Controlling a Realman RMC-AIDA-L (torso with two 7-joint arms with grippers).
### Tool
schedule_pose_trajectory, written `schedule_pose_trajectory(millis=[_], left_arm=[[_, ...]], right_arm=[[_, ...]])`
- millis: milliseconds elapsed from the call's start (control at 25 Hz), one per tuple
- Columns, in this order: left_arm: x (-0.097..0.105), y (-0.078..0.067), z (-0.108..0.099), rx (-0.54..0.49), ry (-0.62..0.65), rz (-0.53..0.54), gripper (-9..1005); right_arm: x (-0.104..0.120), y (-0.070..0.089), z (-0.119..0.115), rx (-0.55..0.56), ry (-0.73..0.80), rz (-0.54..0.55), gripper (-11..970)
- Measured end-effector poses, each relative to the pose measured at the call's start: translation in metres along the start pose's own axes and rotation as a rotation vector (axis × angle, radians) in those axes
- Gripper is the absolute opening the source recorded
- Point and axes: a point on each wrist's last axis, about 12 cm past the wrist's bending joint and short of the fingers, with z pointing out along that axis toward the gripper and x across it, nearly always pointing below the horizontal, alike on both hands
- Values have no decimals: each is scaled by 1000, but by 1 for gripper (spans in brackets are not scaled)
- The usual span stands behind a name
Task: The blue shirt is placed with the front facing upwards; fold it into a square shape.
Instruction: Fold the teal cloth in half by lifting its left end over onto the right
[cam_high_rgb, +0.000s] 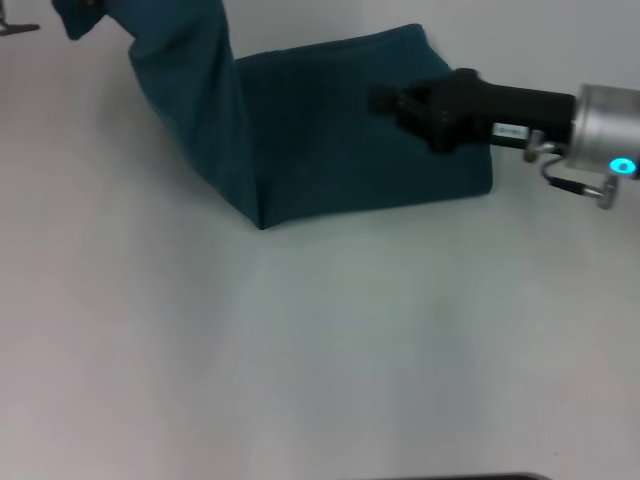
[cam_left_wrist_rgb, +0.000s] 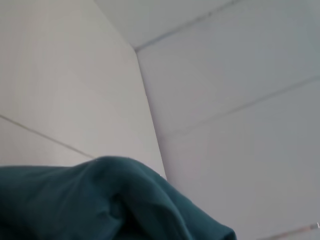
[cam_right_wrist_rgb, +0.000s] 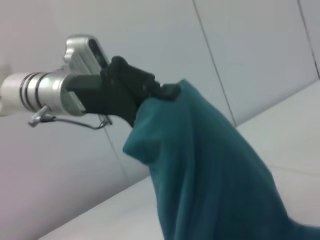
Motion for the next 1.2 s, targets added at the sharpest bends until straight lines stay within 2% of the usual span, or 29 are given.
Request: schedule_pose_trajectory(millis=[160,440,1200], left_arm=[[2,-9,17,10,48,22,74],[7,-17,41,-13,120,60,75],[19,-41,102,-60,202,132,74]], right_arm=[[11,6,-18,-28,37,26,6],[29,15,-28,-85,200,79,7],[42,26,-22,-152,259,64,6]])
